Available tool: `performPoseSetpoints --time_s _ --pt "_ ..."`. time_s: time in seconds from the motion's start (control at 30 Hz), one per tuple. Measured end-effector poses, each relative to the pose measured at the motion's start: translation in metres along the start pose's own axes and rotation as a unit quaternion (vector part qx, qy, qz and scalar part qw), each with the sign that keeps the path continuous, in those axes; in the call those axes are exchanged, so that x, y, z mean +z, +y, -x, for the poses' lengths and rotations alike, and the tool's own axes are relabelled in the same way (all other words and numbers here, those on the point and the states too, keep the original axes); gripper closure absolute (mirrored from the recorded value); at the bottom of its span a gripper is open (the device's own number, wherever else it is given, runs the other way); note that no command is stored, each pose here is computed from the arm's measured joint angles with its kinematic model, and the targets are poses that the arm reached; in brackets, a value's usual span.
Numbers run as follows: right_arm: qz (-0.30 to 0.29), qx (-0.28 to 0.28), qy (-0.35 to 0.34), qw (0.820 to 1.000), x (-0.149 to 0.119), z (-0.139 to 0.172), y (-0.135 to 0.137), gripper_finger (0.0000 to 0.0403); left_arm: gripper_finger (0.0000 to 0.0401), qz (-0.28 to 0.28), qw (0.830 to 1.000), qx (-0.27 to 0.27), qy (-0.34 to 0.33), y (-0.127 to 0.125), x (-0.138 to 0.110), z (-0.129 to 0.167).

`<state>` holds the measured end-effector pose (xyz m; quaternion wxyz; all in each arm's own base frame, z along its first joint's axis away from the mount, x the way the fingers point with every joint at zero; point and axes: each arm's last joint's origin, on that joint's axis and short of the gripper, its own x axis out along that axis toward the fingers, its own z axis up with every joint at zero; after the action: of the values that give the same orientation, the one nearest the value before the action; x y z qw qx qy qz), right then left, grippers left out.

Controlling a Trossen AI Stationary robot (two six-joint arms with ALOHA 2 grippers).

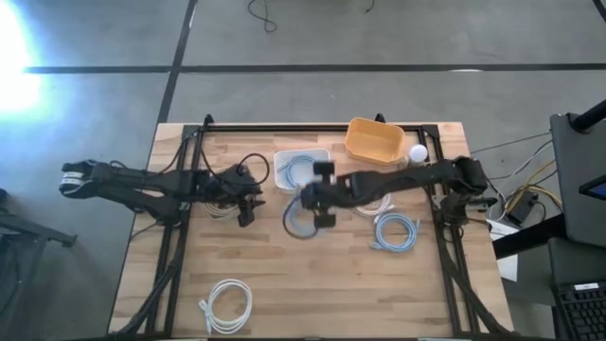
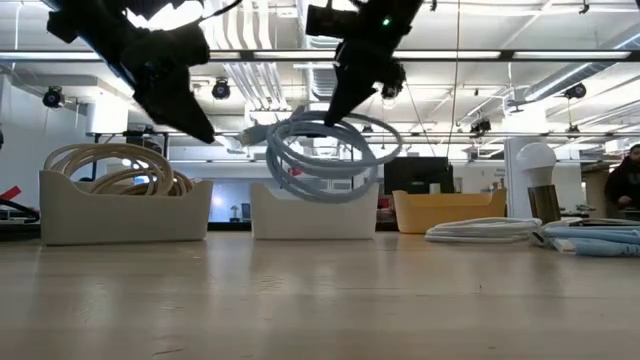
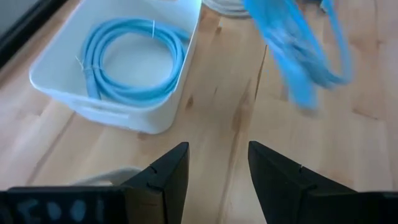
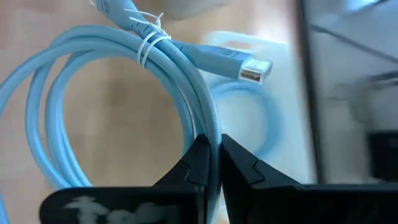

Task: Sort HDMI cables
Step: Put the bottom blue HDMI cable into the white bin

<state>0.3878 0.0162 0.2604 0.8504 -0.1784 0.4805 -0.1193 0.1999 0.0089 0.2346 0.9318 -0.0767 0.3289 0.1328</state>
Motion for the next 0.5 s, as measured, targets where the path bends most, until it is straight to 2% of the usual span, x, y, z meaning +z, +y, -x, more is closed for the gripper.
performPoseSetpoints --time_s 0.27,0.37,0.5 --pt "-0.03 -0.084 -0.039 0.995 0.003 -0.024 -0.062 0.0387 0.0231 0.021 1.0 0.0 0.002 0.001 -0.005 -0.003" --pt "-0.032 -0.102 -0.042 0.993 0.0 -0.031 -0.079 0.0387 0.0231 0.025 1.0 -0.005 -0.017 0.0 -0.001 -0.003" --pt "-0.064 -0.117 -0.041 0.99 -0.006 -0.033 -0.099 0.0387 0.0231 0.023 0.999 -0.009 -0.022 -0.001 0.0 -0.003"
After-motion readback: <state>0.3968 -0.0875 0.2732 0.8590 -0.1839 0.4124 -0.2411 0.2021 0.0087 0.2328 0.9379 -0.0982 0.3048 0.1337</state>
